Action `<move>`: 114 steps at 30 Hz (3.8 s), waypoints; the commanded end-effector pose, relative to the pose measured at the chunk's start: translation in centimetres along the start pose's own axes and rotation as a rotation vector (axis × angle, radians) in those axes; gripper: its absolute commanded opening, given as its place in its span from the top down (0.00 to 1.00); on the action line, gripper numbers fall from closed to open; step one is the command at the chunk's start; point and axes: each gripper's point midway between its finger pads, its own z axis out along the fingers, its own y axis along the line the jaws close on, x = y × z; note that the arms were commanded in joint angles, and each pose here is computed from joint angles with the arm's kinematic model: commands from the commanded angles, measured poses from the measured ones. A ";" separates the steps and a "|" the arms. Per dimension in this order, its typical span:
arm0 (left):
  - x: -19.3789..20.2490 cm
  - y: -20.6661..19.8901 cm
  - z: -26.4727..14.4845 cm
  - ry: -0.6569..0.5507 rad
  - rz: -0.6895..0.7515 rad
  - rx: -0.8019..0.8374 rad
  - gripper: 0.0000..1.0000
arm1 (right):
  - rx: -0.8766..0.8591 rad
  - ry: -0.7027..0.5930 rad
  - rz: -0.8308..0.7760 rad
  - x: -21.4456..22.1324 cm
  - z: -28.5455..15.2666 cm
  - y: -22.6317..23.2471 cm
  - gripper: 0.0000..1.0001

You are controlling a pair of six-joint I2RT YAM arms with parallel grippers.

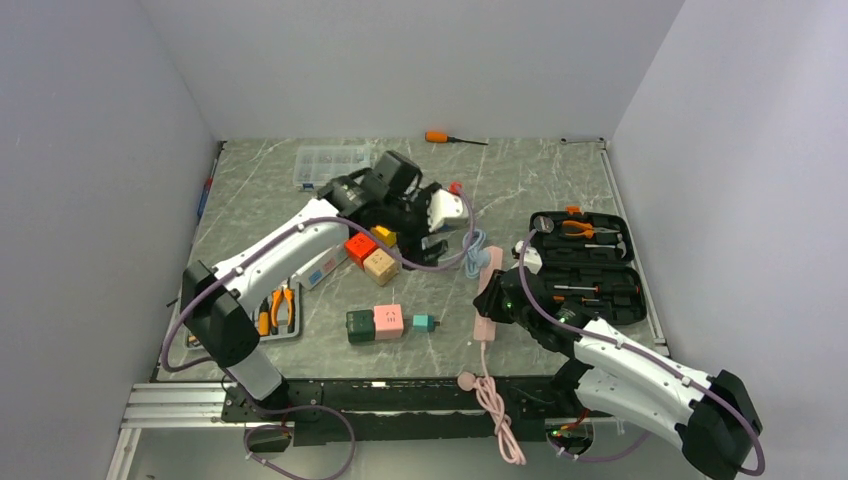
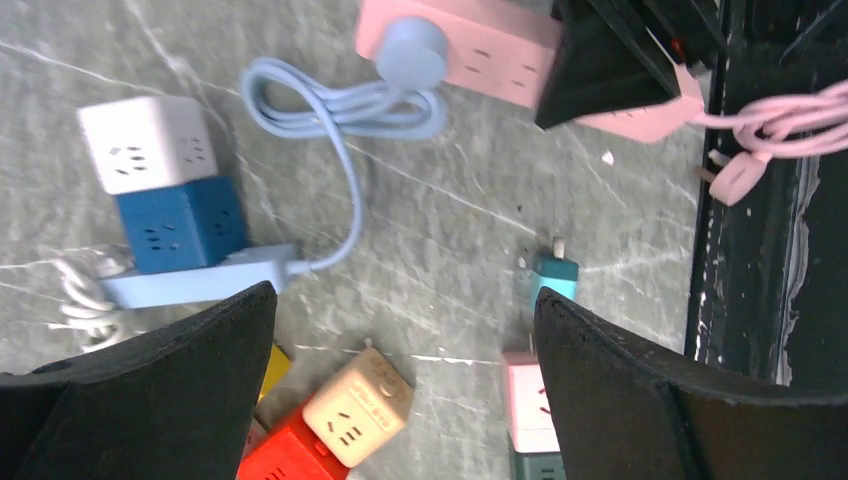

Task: Pull the plug off the socket
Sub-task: Place the plug at the corner of the board, then remove the plug from the socket.

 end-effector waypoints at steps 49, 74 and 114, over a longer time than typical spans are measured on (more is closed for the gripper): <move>2.2 0.6 9.4 -0.154 0.016 0.464 0.19 | -0.417 -0.131 -0.161 -4.4 -3.0 8.9 1.00; 2.4 0.5 8.2 -0.131 0.006 0.461 1.00 | -0.391 -0.184 -0.127 -6.0 -1.0 8.2 0.46; 2.7 -0.9 6.9 -0.119 0.005 0.484 1.00 | -0.383 -0.154 -0.090 -6.2 2.5 8.5 1.00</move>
